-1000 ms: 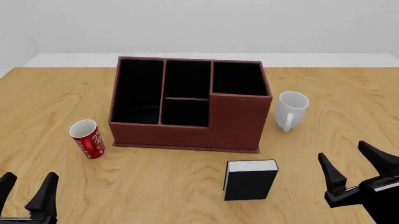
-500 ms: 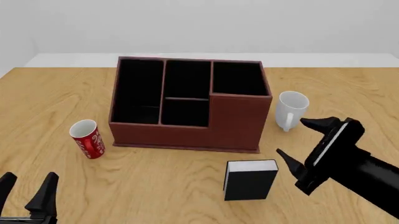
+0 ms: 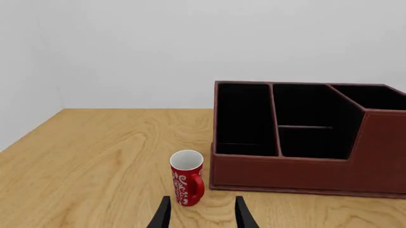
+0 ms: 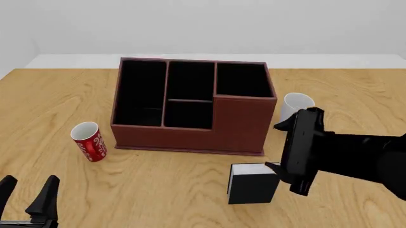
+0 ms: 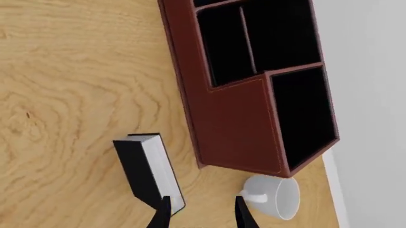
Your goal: Pick up the book and place it in the right compartment of the caddy.
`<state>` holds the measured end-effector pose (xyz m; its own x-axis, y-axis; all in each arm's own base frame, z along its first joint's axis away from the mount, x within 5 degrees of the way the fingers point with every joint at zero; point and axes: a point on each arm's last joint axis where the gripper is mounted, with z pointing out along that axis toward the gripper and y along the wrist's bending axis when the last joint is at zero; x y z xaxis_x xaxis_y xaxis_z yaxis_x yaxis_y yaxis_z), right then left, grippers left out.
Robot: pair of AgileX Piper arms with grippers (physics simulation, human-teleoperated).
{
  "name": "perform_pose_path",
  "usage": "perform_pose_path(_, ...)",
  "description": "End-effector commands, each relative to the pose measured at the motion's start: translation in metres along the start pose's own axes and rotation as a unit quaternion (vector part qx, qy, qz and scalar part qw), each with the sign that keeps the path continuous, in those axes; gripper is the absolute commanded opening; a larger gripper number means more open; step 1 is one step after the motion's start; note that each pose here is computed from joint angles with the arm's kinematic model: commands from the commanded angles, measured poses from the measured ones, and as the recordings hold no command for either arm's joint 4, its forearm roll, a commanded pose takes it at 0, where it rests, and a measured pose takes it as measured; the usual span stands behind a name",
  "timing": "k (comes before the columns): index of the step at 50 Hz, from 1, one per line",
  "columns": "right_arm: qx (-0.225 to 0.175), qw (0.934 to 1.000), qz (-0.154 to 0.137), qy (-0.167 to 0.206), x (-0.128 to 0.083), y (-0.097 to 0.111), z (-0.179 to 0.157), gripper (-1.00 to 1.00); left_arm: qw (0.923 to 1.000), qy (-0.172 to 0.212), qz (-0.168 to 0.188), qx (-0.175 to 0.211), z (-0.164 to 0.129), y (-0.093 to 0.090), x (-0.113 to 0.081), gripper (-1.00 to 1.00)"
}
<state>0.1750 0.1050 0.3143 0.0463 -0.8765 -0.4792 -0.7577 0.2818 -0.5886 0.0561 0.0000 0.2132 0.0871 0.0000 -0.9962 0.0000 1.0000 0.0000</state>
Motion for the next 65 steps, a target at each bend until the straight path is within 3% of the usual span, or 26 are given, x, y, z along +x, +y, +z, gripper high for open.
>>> perform_pose_path(1,-0.063,0.9973,-0.019,0.033,-0.009,0.003,0.016,1.0,1.0,0.0,0.0,0.0,0.0,0.0,0.0,1.0)
perform_pose_path(22,-0.087,0.9939,-0.026,0.063,-0.001,0.003,0.036,1.0,1.0,0.0,0.0,0.0,0.0,0.0,0.0,1.0)
perform_pose_path(30,-0.112,0.9909,-0.019,0.071,-0.005,0.012,0.049,1.0,1.0,0.0,0.0,0.0,0.0,0.0,0.0,1.0)
perform_pose_path(51,-0.13,0.9875,-0.011,0.089,-0.006,0.01,0.065,1.0,1.0,0.0,0.0,0.0,0.0,0.0,0.0,1.0)
perform_pose_path(65,-0.146,0.9844,-0.002,0.098,-0.006,0.019,0.081,1.0,1.0,0.0,0.0,0.0,0.0,0.0,0.0,1.0)
